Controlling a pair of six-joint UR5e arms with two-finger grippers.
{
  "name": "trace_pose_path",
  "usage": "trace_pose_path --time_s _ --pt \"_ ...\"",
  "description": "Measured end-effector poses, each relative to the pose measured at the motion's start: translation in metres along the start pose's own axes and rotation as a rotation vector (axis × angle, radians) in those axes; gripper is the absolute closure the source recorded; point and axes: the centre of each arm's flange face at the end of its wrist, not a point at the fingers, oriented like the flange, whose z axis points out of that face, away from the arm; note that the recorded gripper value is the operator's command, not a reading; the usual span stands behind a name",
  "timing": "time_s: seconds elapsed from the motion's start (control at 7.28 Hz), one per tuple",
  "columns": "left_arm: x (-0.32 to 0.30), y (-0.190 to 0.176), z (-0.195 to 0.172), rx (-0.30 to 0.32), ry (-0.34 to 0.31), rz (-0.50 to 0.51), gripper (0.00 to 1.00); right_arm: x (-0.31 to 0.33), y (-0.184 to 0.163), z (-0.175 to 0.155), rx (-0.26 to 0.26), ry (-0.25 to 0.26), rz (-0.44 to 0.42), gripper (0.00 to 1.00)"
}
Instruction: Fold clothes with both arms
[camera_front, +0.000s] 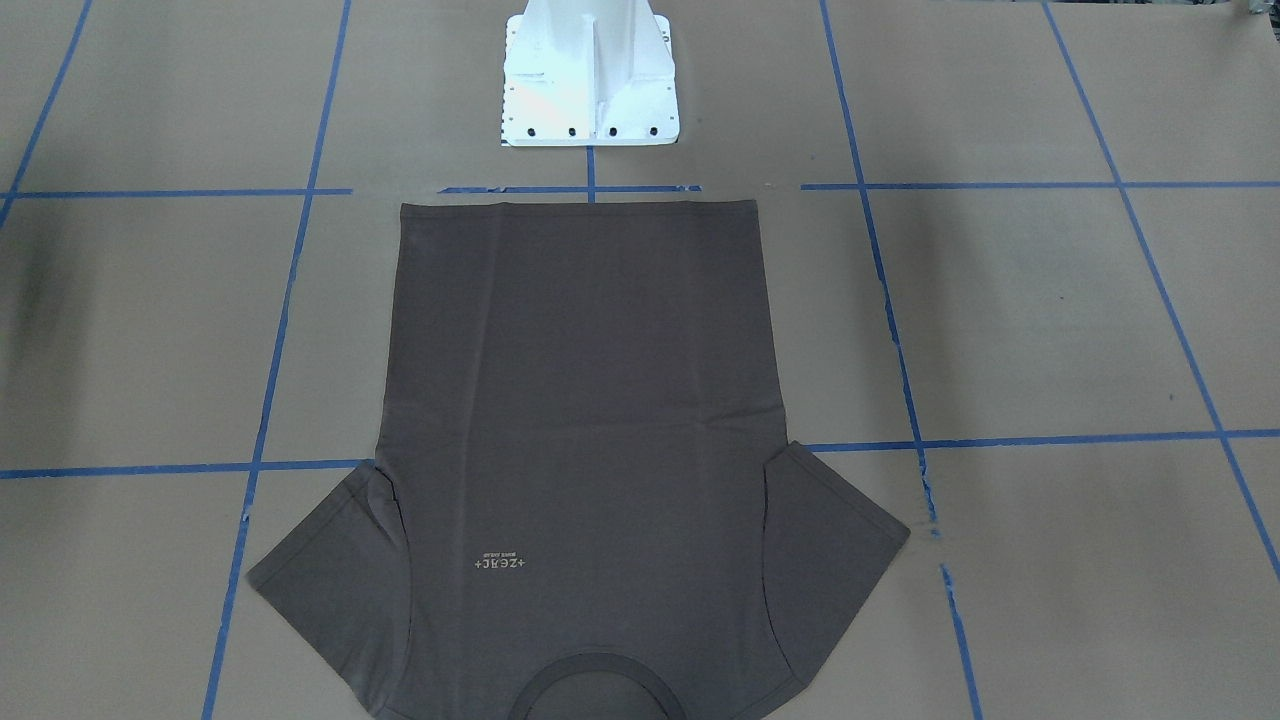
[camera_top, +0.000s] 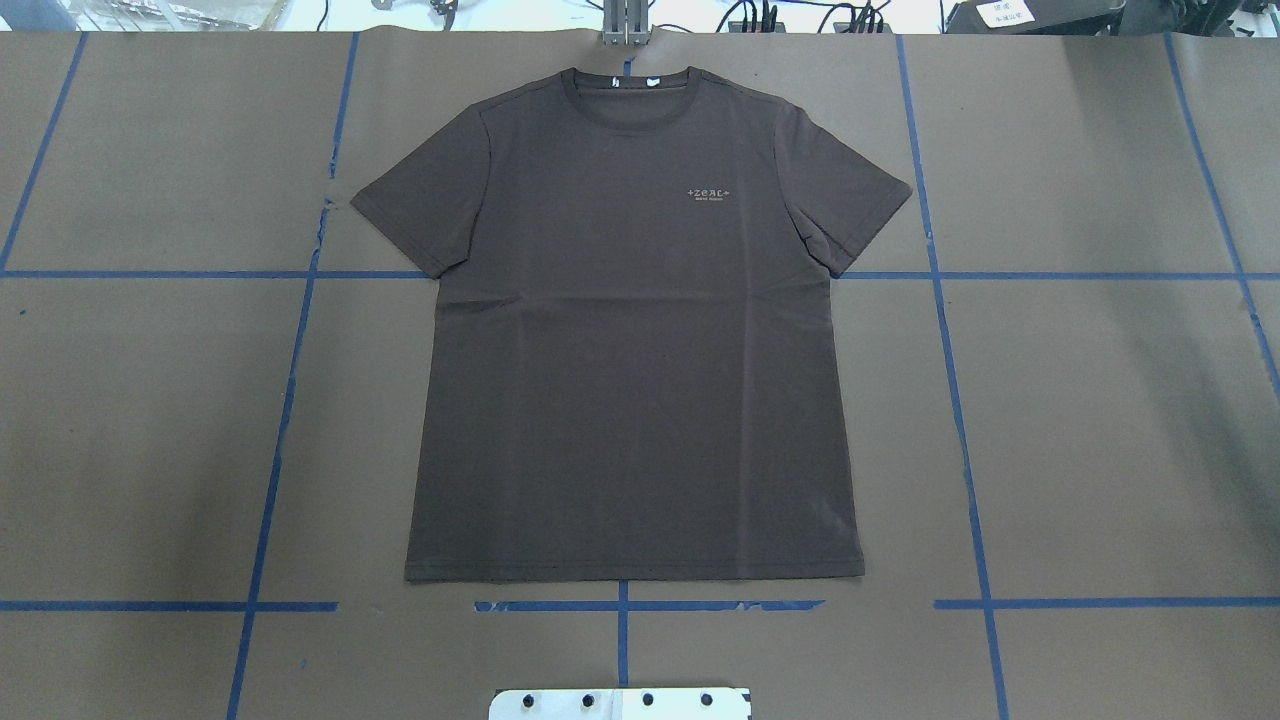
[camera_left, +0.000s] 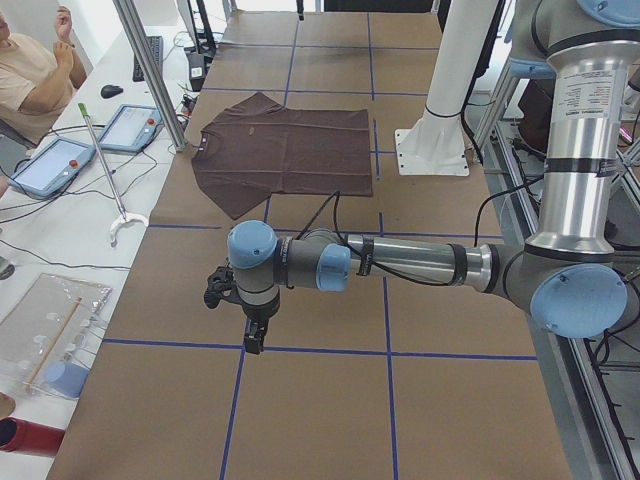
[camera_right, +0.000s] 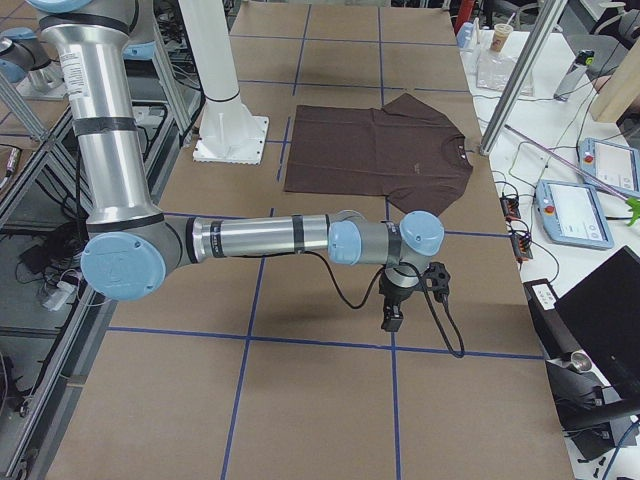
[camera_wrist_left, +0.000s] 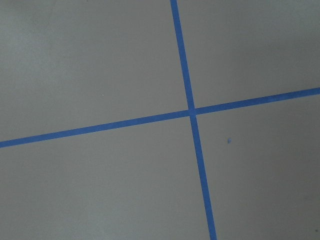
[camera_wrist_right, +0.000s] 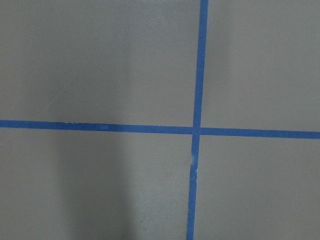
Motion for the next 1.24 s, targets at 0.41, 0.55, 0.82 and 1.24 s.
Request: trace_pose_path --time_s 0.41,0.55,0.82,1.24 --pt "-0.001 0.0 0.001 -0.001 0.0 -0.002 0.0 -0.053 -0.024 -0.001 0.007 -0.004 -0.053 0.0" --pt "0.0 0.001 0.001 0.0 0.001 -0.001 0.0 -0.083 -0.035 0.004 0.022 -0.011 -0.114 0.0" --pt "0.001 0.001 -0.001 0.003 0.002 0.003 0.0 -0.15 -0.065 0.026 0.057 -0.034 -0.123 0.0" --pt "0.003 0.002 -0.003 0.008 0.0 0.007 0.0 -0.268 -0.117 0.078 0.143 -0.084 0.086 0.06"
